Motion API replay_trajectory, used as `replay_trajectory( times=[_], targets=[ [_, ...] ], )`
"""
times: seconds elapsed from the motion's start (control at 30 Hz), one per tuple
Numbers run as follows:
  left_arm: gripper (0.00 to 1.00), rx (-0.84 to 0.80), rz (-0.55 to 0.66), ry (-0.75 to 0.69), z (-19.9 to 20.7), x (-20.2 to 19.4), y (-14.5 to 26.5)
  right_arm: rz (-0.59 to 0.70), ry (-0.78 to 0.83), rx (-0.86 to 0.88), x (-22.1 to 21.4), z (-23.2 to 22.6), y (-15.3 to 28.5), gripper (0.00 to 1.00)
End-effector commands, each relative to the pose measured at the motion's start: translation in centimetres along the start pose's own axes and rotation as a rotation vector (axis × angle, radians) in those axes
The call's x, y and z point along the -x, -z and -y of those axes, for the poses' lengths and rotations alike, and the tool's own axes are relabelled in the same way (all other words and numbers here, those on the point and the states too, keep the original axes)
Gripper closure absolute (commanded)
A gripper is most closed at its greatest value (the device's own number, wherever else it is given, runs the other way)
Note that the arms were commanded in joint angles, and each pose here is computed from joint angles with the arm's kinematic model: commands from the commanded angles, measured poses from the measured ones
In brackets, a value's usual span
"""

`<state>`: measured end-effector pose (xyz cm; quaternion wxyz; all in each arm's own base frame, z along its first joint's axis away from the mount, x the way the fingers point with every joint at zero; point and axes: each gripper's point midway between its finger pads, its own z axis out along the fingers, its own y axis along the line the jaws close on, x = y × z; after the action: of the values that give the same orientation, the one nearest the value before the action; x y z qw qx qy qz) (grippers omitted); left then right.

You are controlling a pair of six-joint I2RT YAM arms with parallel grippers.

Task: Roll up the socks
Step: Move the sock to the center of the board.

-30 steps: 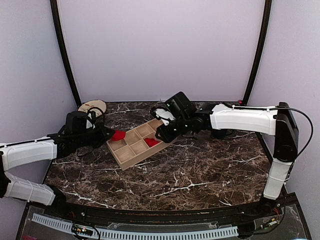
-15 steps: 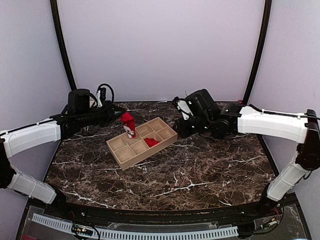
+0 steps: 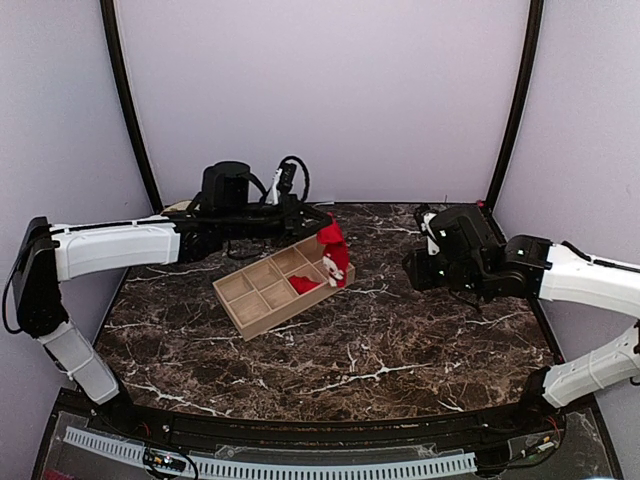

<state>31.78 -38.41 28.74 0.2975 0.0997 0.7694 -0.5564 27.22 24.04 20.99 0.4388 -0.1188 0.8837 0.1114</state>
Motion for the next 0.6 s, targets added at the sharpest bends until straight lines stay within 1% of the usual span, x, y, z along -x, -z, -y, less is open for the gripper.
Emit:
replay_trajectory(
  times=[0.0, 0.07, 0.23, 0.27, 0.3, 0.33, 0.37, 0.47, 0.57],
  targets=[
    [1.00, -0.117, -0.047, -0.008, 2.8, -0.9, -3.3, 0.030, -0.113, -0.089, -1.1, 3.1, 1.3, 0.63],
    [1.00, -0.147, -0.074, -0.003, 3.0, -1.8, -5.1, 0.034, -0.154, -0.106, -2.0, 4.0, 1.7, 0.62],
    [1.00, -0.290, -0.096, 0.017, 4.1, -3.5, -8.2, 0.087, -0.292, -0.138, -3.6, 6.2, 2.5, 0.61],
    [1.00, -0.312, -0.095, 0.025, 3.9, -4.0, -8.5, 0.100, -0.315, -0.135, -3.8, 6.4, 2.6, 0.58],
    [1.00, -0.332, -0.089, 0.045, 3.6, -4.6, -8.8, 0.108, -0.340, -0.142, -4.0, 6.8, 2.7, 0.52],
    [1.00, -0.352, -0.083, 0.055, 3.4, -5.1, -8.9, 0.108, -0.352, -0.148, -4.2, 7.0, 2.7, 0.47],
    [1.00, -0.364, -0.081, 0.065, 3.1, -5.9, -8.8, 0.107, -0.350, -0.149, -4.4, 7.1, 2.6, 0.45],
    [1.00, -0.357, -0.072, 0.103, 1.5, -8.3, -7.8, 0.133, -0.336, -0.126, -4.1, 6.8, 2.4, 0.44],
    [1.00, -0.312, -0.058, 0.120, 0.2, -10.1, -6.1, 0.148, -0.322, -0.102, -3.8, 6.4, 2.1, 0.43]
  ],
)
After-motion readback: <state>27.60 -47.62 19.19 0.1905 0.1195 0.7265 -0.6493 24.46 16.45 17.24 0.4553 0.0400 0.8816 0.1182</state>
